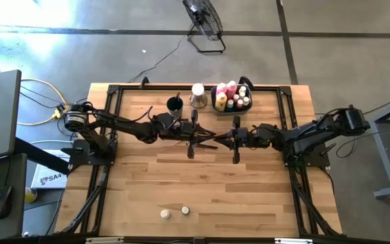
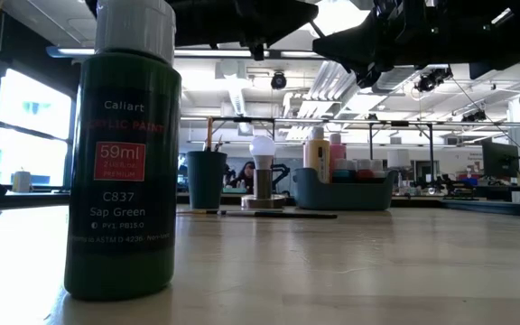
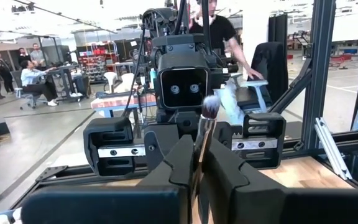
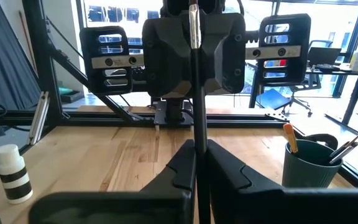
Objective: Pick & Place Paint Supplies
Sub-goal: Put the silver paintbrush into the blue cup
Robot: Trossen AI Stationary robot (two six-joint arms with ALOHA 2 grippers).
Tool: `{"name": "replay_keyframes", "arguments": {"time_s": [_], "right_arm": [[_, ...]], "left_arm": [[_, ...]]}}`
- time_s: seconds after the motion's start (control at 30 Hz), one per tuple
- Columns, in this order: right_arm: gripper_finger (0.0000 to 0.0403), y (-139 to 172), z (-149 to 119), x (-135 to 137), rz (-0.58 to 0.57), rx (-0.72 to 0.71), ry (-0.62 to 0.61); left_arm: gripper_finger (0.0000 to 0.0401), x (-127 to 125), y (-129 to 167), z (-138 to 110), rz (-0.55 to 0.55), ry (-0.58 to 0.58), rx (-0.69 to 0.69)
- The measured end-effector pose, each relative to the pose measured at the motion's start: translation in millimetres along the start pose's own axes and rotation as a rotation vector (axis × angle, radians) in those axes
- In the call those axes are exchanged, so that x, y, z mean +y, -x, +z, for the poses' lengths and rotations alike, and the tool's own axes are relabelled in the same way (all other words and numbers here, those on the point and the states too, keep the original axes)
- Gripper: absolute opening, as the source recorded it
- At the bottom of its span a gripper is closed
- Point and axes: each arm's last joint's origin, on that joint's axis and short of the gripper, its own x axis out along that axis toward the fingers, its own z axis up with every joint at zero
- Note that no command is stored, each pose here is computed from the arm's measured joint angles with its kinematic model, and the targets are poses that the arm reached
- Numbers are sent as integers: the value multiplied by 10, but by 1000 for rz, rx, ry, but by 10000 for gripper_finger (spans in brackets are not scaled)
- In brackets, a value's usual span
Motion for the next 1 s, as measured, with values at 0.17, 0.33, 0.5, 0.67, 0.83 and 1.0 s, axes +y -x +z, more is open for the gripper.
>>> {"name": "replay_keyframes", "arguments": {"time_s": [0.17,0.33,0.5,0.67,0.83,1.0], "right_arm": [[15,0,0,1,2,0,0],[23,0,-2,0,-2,2,-36],[57,0,2,-6,-25,-3,-64],[104,12,26,-13,-38,-12,-94],[141,49,47,-28,-80,13,-91],[153,115,54,-30,-74,81,-69]], "left_arm": [[27,0,0,-3,0,0,4],[20,-1,0,-8,0,0,8],[18,4,1,-19,6,-7,20],[19,74,13,-41,56,-27,50],[19,203,64,-7,72,-19,77],[19,356,167,133,125,-25,93]]}}
